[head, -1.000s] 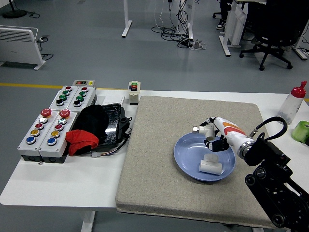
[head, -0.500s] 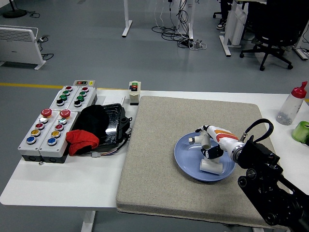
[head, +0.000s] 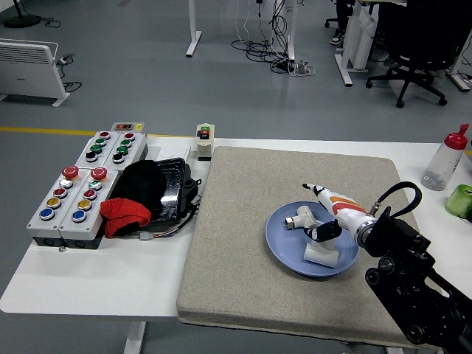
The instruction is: Pick pipe place plate twice
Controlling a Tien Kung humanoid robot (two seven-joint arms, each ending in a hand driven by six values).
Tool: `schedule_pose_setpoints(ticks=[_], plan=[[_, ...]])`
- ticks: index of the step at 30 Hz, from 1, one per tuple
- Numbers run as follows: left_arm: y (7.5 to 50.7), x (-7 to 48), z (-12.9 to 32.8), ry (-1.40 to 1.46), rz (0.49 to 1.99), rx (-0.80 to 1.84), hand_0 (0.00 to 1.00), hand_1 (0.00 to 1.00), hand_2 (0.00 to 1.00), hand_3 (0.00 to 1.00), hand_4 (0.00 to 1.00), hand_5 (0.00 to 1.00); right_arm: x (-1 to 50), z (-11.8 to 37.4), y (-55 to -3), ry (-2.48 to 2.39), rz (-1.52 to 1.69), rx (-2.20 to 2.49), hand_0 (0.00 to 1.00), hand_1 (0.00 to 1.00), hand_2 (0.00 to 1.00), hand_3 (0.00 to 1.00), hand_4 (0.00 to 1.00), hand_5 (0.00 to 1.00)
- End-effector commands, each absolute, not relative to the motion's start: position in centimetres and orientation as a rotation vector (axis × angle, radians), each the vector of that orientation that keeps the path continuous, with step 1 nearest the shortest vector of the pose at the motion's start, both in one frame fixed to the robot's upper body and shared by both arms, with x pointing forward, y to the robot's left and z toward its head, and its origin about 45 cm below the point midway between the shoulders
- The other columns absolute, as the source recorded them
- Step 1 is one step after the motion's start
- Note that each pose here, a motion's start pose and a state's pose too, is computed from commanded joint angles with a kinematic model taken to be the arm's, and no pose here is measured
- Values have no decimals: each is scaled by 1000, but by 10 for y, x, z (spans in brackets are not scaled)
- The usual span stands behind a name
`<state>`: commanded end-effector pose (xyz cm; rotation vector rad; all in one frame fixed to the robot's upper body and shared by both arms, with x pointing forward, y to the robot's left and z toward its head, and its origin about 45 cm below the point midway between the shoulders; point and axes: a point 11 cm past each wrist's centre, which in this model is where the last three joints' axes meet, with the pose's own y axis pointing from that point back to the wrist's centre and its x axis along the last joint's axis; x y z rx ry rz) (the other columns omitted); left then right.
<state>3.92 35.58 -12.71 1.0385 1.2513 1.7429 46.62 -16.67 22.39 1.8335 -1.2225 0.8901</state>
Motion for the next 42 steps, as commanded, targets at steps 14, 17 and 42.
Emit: schedule_pose_setpoints(ticks=[14,17,42], plan=[[357,37,-127,1258,1750,1038,692,669,682,612,250,998,468,317,-250,-1997,703,2006,968,908,998,992,746,338],[357,35,-127,1260,1750,1041,692,669,683,611,249,998,462,331,-280,-2191,612,2037,949,891,998,980,744,360],[356,29,-128,1261,1734,1061,691,668,682,611,248,998,424,273,-385,-2688,-437,2230,880,828,918,855,629,598]])
